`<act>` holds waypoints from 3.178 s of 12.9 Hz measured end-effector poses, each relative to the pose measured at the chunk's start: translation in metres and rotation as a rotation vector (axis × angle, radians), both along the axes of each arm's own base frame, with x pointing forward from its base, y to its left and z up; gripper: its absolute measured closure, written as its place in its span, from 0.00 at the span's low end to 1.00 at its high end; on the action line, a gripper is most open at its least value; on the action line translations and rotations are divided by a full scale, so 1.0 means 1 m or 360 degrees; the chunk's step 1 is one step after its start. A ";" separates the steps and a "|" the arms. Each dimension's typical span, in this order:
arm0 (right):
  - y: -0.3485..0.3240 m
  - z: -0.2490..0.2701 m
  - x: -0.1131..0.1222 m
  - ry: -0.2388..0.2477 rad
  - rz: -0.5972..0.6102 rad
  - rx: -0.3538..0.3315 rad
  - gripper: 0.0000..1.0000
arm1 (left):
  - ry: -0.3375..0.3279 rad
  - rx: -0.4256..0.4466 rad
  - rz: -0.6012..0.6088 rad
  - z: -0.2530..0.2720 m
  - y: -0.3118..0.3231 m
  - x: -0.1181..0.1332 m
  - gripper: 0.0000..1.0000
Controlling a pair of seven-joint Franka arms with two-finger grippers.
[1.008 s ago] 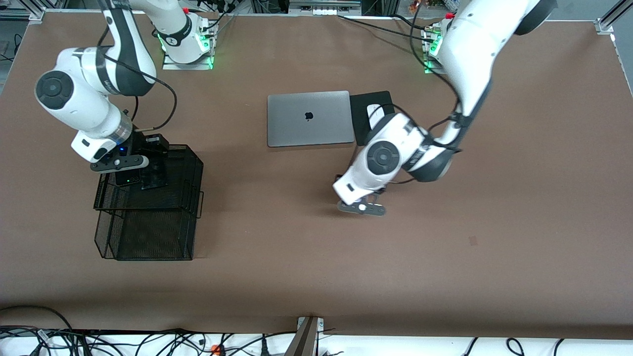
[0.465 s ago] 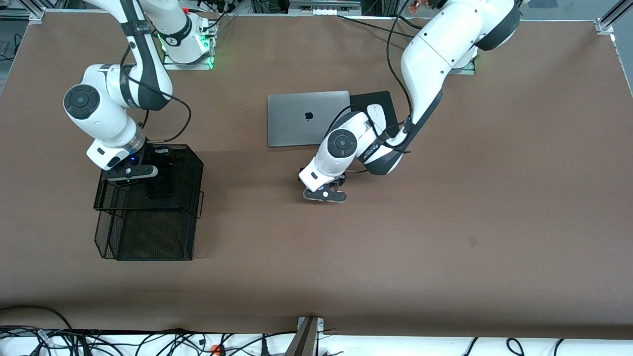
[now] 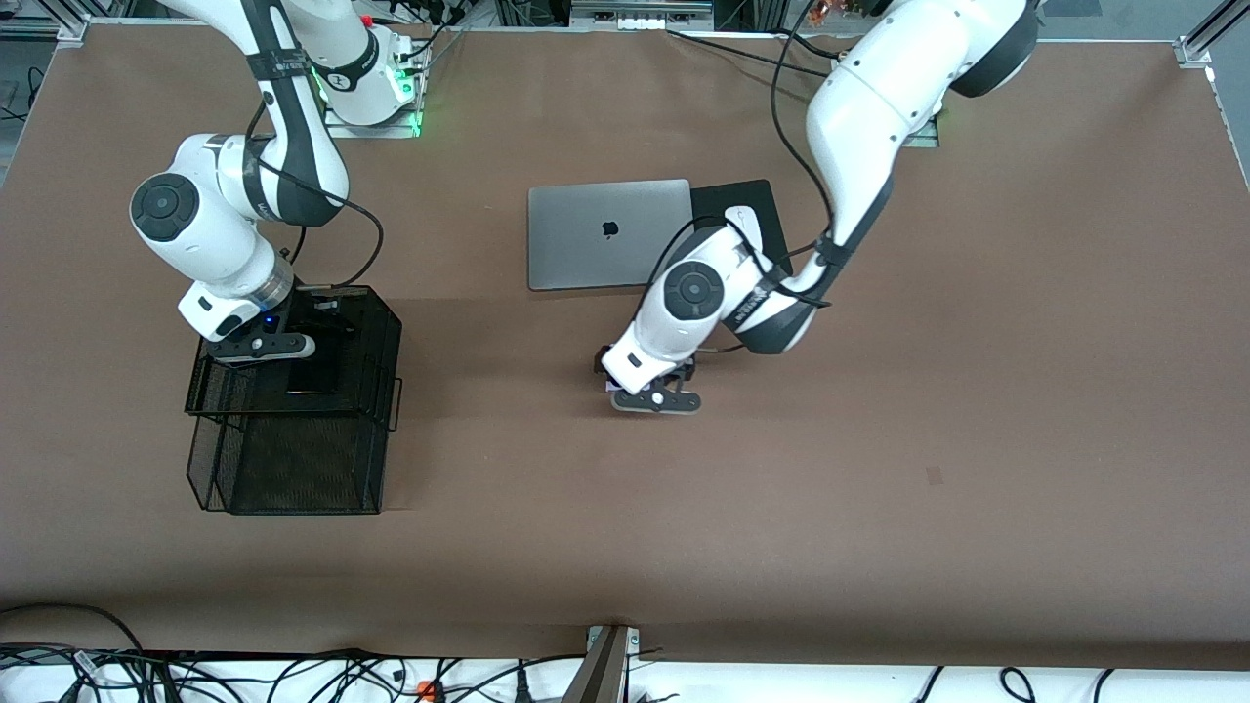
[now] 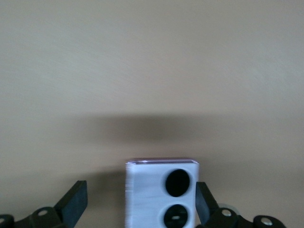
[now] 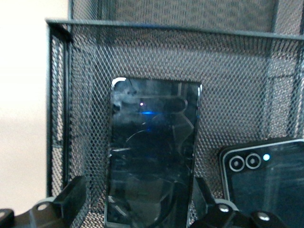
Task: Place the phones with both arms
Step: 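Drop the black phone into the basket while the left gripper sets down, then grasp the white phone with the right gripper while the left gripper withdraws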
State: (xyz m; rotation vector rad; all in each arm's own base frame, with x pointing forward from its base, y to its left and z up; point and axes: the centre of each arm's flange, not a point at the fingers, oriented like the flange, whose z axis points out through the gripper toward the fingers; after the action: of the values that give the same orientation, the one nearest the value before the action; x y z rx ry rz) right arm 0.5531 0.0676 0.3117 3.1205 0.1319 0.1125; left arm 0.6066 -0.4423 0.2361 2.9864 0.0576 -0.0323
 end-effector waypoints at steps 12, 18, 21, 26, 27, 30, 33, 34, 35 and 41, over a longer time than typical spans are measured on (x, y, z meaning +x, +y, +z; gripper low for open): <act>0.100 0.156 0.038 0.0188 -0.0197 0.0086 0.00 | 0.0044 0.0371 -0.0282 0.312 0.318 0.029 0.00; 0.333 0.073 0.021 -0.0023 -0.0542 0.0044 0.00 | -0.0137 0.0451 -0.0392 0.381 0.428 -0.041 0.00; 0.426 0.026 0.010 -0.0085 -0.0623 0.0078 0.00 | -0.0113 0.0401 -0.0441 0.369 0.447 -0.057 0.00; 0.486 -0.032 -0.009 -0.0124 -0.0656 0.0085 0.00 | -0.0089 0.0335 -0.0424 0.359 0.448 -0.056 0.00; 0.486 -0.046 -0.010 -0.0124 -0.0654 0.0068 0.00 | -0.0088 0.0335 -0.0419 0.359 0.450 -0.056 0.00; 0.484 -0.085 -0.009 -0.0125 -0.0611 0.0017 0.00 | -0.0087 0.0334 -0.0413 0.359 0.452 -0.056 0.00; 0.481 -0.108 -0.011 -0.0115 -0.0523 -0.0027 0.00 | -0.0083 0.0333 -0.0373 0.357 0.452 -0.055 0.00; 0.481 -0.114 -0.010 -0.0126 -0.0511 -0.0020 0.00 | -0.0082 0.0333 -0.0349 0.357 0.452 -0.055 0.00; 0.481 -0.119 -0.010 -0.0133 -0.0505 -0.0018 0.00 | -0.0081 0.0334 -0.0336 0.357 0.451 -0.055 0.00; 0.478 -0.144 -0.013 -0.0142 -0.0458 -0.0020 0.03 | -0.0070 0.0334 -0.0214 0.357 0.446 -0.055 0.00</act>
State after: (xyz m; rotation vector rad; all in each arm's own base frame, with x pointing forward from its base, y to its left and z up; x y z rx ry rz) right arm 0.5404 0.5453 0.1677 3.0735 -0.3146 0.2433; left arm 0.5517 0.0036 0.5929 3.1936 -0.1550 0.0253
